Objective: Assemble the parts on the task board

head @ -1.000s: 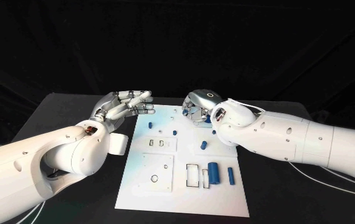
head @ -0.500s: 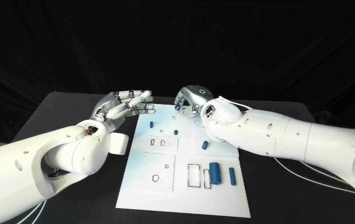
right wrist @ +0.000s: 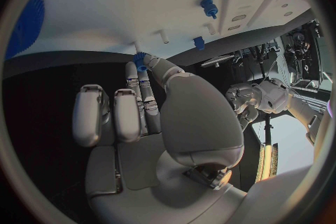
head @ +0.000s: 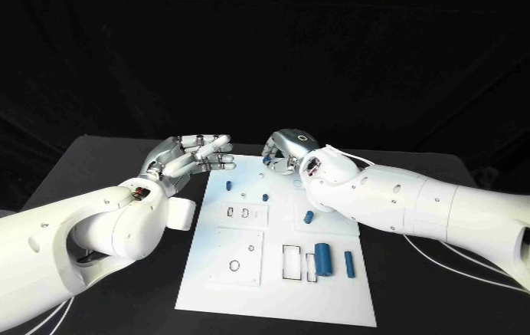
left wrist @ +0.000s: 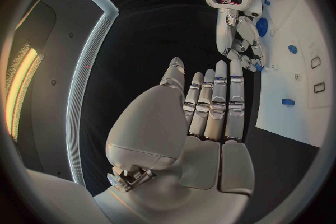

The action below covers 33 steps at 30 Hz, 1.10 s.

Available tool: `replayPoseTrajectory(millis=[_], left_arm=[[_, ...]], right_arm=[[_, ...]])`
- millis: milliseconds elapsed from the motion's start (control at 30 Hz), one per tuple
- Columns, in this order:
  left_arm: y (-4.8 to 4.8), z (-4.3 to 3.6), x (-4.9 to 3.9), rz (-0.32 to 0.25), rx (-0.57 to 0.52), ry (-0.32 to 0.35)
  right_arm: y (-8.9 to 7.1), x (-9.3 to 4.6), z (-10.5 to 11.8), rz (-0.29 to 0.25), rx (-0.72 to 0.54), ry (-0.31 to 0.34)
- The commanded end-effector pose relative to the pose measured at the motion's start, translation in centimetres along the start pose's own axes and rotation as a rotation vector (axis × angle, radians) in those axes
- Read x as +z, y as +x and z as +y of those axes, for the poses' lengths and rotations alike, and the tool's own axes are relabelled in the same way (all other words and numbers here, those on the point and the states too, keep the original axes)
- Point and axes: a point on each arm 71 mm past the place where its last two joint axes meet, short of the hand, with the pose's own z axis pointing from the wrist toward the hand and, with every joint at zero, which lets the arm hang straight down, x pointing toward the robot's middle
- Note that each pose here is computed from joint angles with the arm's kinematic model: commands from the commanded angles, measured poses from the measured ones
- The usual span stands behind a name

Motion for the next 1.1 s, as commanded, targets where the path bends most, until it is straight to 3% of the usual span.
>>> replayPoseTrajectory(millis=[33, 1100], left_arm=[[0.25, -0.16, 0.06, 0.019, -0.009, 0.006], [0.34, -0.27, 0.16, 0.025, -0.011, 0.008]], right_arm=[[0.21, -0.02, -0.05, 0.022, 0.000, -0.009], [0.71, 0.32, -0.03, 0.068, 0.015, 0.013]])
